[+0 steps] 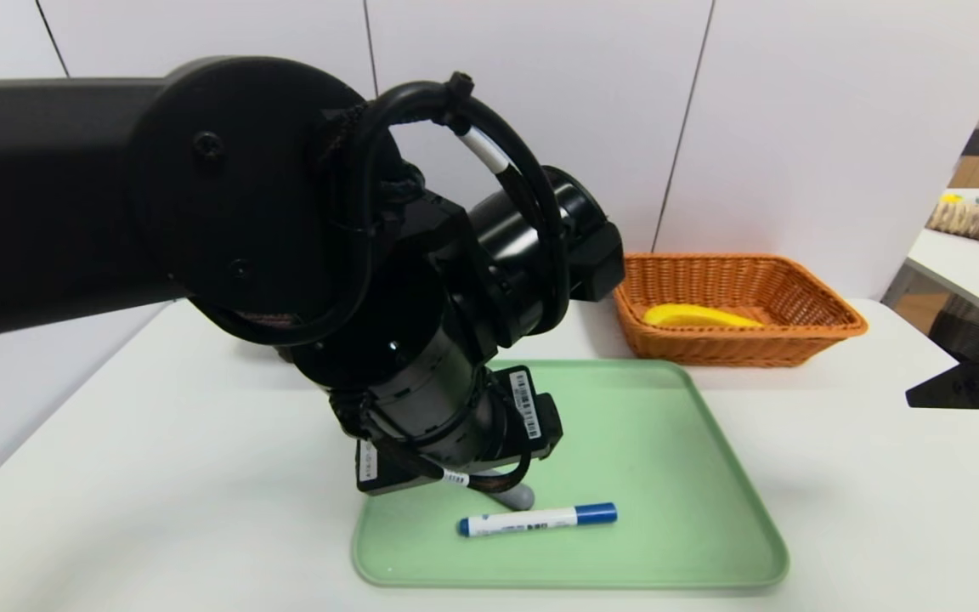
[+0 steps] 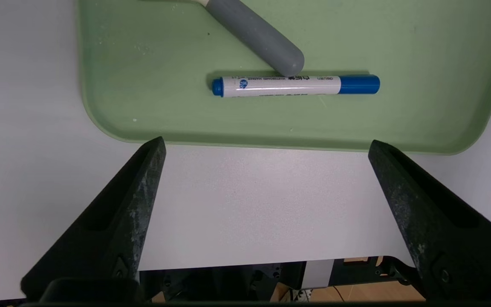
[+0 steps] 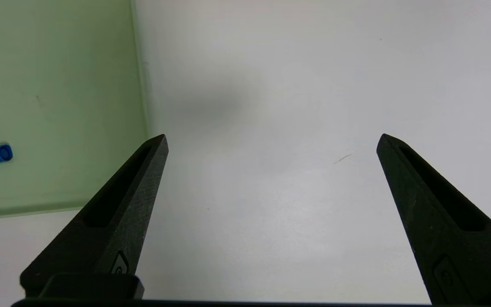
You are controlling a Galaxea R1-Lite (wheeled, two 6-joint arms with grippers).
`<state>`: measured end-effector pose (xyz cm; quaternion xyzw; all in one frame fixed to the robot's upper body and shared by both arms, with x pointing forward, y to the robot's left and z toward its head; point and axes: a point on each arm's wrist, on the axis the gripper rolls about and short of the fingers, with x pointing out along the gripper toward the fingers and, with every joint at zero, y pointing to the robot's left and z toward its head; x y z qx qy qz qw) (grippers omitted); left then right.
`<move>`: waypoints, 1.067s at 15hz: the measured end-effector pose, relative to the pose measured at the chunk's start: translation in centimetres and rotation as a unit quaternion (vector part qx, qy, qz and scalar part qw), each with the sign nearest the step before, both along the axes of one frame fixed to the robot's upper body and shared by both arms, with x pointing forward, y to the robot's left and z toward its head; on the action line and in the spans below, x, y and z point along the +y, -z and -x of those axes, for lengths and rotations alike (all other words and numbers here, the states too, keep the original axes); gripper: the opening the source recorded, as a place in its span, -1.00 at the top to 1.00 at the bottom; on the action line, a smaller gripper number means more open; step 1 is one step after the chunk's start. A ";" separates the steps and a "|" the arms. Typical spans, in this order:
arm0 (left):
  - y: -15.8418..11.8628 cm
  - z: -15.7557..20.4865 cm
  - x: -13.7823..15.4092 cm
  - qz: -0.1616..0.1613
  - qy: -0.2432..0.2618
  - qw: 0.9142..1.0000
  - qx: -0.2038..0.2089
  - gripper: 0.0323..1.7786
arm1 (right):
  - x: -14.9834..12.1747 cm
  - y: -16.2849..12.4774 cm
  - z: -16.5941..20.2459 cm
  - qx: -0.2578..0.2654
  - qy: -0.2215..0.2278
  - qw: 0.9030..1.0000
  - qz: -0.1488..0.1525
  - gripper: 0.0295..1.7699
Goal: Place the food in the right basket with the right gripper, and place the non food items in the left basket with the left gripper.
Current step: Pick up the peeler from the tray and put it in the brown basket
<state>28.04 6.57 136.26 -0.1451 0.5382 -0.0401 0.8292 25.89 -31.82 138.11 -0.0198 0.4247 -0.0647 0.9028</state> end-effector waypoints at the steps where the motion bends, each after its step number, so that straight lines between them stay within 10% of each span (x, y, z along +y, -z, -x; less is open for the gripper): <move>1: 0.2 -0.1 -0.2 -0.002 0.000 1.000 0.003 -0.90 | -0.3 -0.1 0.1 -0.001 -0.002 1.000 0.007 -0.91; 9: 1.5 -0.7 -1.1 -0.013 -0.010 1.000 0.016 -0.90 | -0.9 -1.7 -2.7 -0.062 -0.054 0.995 -0.058 -0.91; 16: 2.6 -1.0 -1.5 -0.027 -0.021 0.999 0.033 -0.90 | -1.0 -1.4 -3.5 -0.067 -0.064 0.994 -0.058 -0.91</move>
